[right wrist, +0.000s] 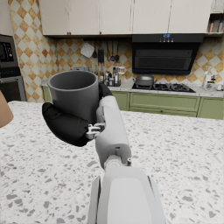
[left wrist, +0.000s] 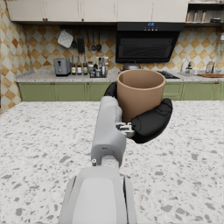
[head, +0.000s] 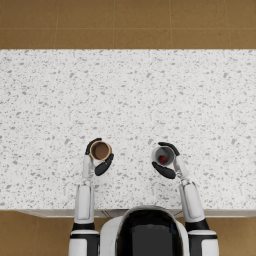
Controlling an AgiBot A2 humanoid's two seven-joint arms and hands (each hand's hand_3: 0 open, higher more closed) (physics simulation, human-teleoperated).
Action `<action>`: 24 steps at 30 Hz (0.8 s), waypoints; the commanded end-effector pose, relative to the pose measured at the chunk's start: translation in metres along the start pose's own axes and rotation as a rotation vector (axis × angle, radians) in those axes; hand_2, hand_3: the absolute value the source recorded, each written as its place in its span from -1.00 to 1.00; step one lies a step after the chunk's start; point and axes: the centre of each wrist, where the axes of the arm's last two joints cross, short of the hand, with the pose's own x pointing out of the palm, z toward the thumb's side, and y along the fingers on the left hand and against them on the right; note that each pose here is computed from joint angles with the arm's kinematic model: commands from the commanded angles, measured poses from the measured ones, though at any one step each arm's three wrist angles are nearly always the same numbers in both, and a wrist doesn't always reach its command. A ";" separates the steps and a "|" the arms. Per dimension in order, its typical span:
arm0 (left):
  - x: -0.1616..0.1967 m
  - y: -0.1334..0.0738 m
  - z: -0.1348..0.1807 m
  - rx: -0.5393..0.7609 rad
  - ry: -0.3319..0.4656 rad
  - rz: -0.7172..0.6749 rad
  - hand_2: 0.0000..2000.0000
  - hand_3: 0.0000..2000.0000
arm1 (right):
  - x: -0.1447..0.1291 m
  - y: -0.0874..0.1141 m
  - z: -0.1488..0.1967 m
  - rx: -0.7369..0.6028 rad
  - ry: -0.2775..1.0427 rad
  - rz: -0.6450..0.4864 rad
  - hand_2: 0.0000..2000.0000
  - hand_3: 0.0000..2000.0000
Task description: Pick up two cups and pour the berry on the right into the cup on the left
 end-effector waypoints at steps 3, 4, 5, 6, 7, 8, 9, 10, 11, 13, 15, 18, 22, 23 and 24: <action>0.056 0.019 0.009 0.055 -0.054 -0.175 1.00 0.28 | 0.006 -0.042 0.032 -0.163 0.050 -0.032 1.00 0.28; 0.059 0.018 0.010 0.061 -0.026 -0.187 1.00 0.28 | 0.007 -0.045 0.034 -0.169 0.085 -0.029 1.00 0.28; 0.062 0.018 0.011 0.068 0.003 -0.199 1.00 0.28 | 0.008 -0.048 0.035 -0.172 0.112 -0.038 1.00 0.28; 0.067 0.019 0.010 0.070 0.027 -0.213 1.00 0.28 | 0.010 -0.054 0.037 -0.180 0.136 -0.047 1.00 0.28; 0.068 0.019 0.009 0.068 0.048 -0.214 1.00 0.28 | 0.011 -0.058 0.039 -0.191 0.154 -0.053 1.00 0.28; 0.070 0.018 0.008 0.065 0.062 -0.218 1.00 0.28 | 0.011 -0.062 0.042 -0.202 0.166 -0.056 1.00 0.28; 0.072 0.019 0.008 0.067 0.070 -0.225 1.00 0.28 | 0.013 -0.066 0.047 -0.223 0.173 -0.055 1.00 0.28; 0.073 0.018 0.009 0.072 0.077 -0.230 1.00 0.28 | 0.015 -0.069 0.046 -0.218 0.201 -0.055 1.00 0.28; 0.073 0.019 0.007 0.068 0.082 -0.229 1.00 0.28 | 0.017 -0.068 0.046 -0.217 0.222 -0.049 1.00 0.28; 0.074 0.018 0.006 0.064 0.087 -0.234 1.00 0.28 | 0.020 -0.072 0.048 -0.225 0.244 -0.043 1.00 0.28; 0.076 0.016 0.004 0.054 0.089 -0.245 1.00 0.28 | 0.021 -0.076 0.051 -0.230 0.302 -0.051 1.00 0.28; 0.081 0.014 0.002 0.048 0.086 -0.260 1.00 0.28 | 0.022 -0.079 0.054 -0.244 0.525 0.059 1.00 0.28; 0.084 0.014 0.000 0.040 0.082 -0.269 1.00 0.28 | 0.025 -0.081 0.061 -0.255 0.549 -0.041 1.00 0.28; 0.084 0.014 0.000 0.040 0.082 -0.268 1.00 0.28 | 0.025 -0.082 0.062 -0.258 0.580 -0.048 1.00 0.28; 0.082 0.015 0.001 0.043 0.081 -0.262 1.00 0.28 | 0.026 -0.082 0.063 -0.260 0.610 -0.050 1.00 0.28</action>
